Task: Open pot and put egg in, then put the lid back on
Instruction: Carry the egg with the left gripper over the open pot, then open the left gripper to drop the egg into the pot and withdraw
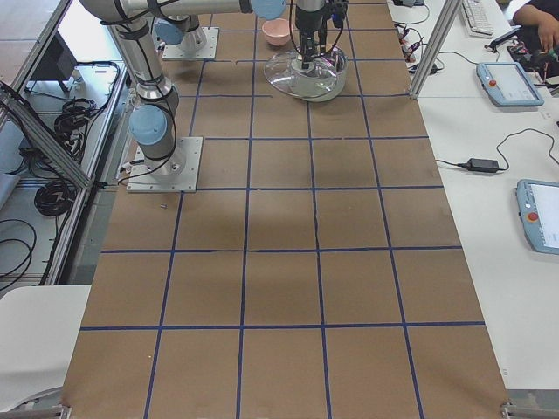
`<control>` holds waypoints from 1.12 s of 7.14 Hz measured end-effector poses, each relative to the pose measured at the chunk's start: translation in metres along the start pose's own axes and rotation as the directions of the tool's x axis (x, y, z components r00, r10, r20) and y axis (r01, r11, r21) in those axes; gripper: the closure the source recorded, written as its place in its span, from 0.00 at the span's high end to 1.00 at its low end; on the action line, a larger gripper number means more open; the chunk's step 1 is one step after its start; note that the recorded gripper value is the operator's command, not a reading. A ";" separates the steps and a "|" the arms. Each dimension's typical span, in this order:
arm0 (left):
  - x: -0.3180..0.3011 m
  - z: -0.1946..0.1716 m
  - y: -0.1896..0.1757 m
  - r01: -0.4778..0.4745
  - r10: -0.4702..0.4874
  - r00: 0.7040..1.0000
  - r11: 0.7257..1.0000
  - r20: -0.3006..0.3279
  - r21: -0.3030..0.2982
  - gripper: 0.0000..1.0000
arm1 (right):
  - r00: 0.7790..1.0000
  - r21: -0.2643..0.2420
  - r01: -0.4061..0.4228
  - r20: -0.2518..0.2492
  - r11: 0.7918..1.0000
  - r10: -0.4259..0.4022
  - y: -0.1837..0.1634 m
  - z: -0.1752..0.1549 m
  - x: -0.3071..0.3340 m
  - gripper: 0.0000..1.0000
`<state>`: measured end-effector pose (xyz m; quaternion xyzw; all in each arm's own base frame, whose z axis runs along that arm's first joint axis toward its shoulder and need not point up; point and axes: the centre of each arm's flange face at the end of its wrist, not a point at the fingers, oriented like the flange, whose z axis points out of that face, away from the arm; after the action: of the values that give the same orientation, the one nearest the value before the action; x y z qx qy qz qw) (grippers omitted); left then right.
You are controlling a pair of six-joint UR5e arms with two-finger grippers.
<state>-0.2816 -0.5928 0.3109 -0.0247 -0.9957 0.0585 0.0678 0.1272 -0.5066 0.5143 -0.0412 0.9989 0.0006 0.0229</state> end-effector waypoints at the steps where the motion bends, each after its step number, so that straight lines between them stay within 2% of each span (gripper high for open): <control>1: 0.004 0.010 -0.002 0.003 -0.003 1.000 1.000 -0.003 0.001 0.05 | 1.000 0.000 0.000 0.000 1.000 0.000 0.000 0.000 0.000 0.34; 2: 0.009 0.020 -0.005 0.006 -0.006 1.000 1.000 -0.009 0.012 0.09 | 1.000 0.000 0.000 0.000 1.000 0.000 0.000 0.000 0.000 0.35; 3: 0.016 0.029 -0.005 0.010 -0.010 1.000 1.000 -0.018 0.025 0.23 | 1.000 0.000 0.000 0.000 1.000 0.000 0.000 0.000 0.000 0.35; 4: 0.023 0.033 -0.003 0.011 -0.010 1.000 1.000 -0.022 0.028 0.99 | 1.000 0.001 0.000 0.000 1.000 0.000 0.000 0.000 0.000 0.35; 6: 0.027 0.030 0.000 0.002 -0.002 1.000 0.999 -0.016 0.034 1.00 | 1.000 0.000 0.000 0.000 1.000 0.000 0.000 0.000 0.000 0.35; 8: 0.012 -0.008 0.007 -0.040 0.039 0.999 0.999 0.037 0.022 1.00 | 1.000 0.000 0.000 0.000 1.000 0.000 0.000 0.000 0.000 0.35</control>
<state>-0.2921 -0.5844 0.3191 -0.0424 -0.9953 0.0717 0.0484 0.1273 -0.5066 0.5144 -0.0411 0.9989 0.0005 0.0231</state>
